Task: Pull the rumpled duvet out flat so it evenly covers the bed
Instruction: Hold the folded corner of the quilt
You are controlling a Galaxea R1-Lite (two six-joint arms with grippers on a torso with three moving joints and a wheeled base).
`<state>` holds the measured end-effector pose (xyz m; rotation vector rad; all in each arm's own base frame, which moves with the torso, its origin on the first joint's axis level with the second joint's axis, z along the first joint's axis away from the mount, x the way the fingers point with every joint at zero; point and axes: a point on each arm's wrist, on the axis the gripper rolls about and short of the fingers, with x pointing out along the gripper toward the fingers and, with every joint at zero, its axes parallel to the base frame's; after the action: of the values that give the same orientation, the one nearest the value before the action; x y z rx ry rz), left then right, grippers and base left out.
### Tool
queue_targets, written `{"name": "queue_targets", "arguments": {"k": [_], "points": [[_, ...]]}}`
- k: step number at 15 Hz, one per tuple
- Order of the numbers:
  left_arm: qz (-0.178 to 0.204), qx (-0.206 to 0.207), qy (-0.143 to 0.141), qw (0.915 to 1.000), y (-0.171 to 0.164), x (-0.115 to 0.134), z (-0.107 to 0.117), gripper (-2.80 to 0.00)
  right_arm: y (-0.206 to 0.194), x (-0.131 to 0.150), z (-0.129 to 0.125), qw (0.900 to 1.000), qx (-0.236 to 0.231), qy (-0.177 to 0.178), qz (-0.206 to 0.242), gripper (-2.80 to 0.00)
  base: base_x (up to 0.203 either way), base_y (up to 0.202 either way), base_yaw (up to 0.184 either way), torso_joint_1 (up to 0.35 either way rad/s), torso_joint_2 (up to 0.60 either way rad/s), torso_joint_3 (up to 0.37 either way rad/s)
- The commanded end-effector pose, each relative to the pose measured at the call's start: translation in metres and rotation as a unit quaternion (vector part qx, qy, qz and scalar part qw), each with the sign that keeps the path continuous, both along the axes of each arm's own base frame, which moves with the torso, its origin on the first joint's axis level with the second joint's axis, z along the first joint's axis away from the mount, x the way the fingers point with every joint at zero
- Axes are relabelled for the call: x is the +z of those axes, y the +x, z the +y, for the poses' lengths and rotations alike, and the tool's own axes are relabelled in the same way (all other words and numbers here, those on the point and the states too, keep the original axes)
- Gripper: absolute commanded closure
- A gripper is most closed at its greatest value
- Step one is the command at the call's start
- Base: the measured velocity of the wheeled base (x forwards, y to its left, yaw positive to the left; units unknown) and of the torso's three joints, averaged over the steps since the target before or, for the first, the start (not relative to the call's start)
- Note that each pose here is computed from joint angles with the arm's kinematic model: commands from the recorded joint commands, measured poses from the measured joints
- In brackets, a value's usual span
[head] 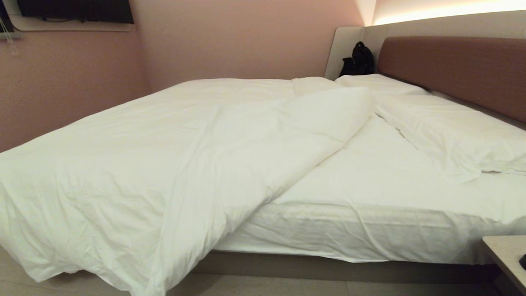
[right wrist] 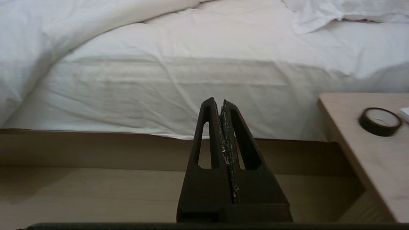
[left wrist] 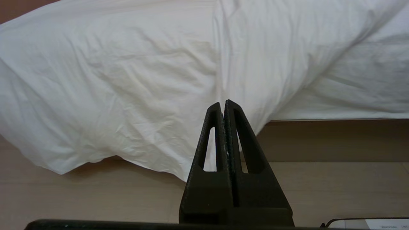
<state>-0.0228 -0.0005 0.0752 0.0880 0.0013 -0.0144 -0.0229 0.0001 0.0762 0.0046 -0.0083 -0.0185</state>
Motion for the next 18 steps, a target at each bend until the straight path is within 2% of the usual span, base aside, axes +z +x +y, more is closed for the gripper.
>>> {"name": "queue_targets", "arguments": {"k": [1,12,18], "points": [[0.001,-0.001,0.0,1.0,0.0,-0.0001,0.0,0.0,0.0001,0.0001,0.0,1.0,0.001,0.0,0.0,0.0,0.0,-0.142,-0.005,0.0,0.0,0.0],[-0.001,0.0,0.0,1.0,0.0,0.0002,0.0,0.0,0.0001,0.0001,0.0,1.0,0.0,0.0,0.0,0.0,0.0,-0.007,0.0,0.0,0.0,0.001],[0.0,-0.001,0.0,1.0,0.0,0.0001,0.0,0.0,0.0001,0.0001,0.0,1.0,0.0,0.0,0.0,0.0,0.145,0.0,0.0,0.002,0.0,0.001]]}}
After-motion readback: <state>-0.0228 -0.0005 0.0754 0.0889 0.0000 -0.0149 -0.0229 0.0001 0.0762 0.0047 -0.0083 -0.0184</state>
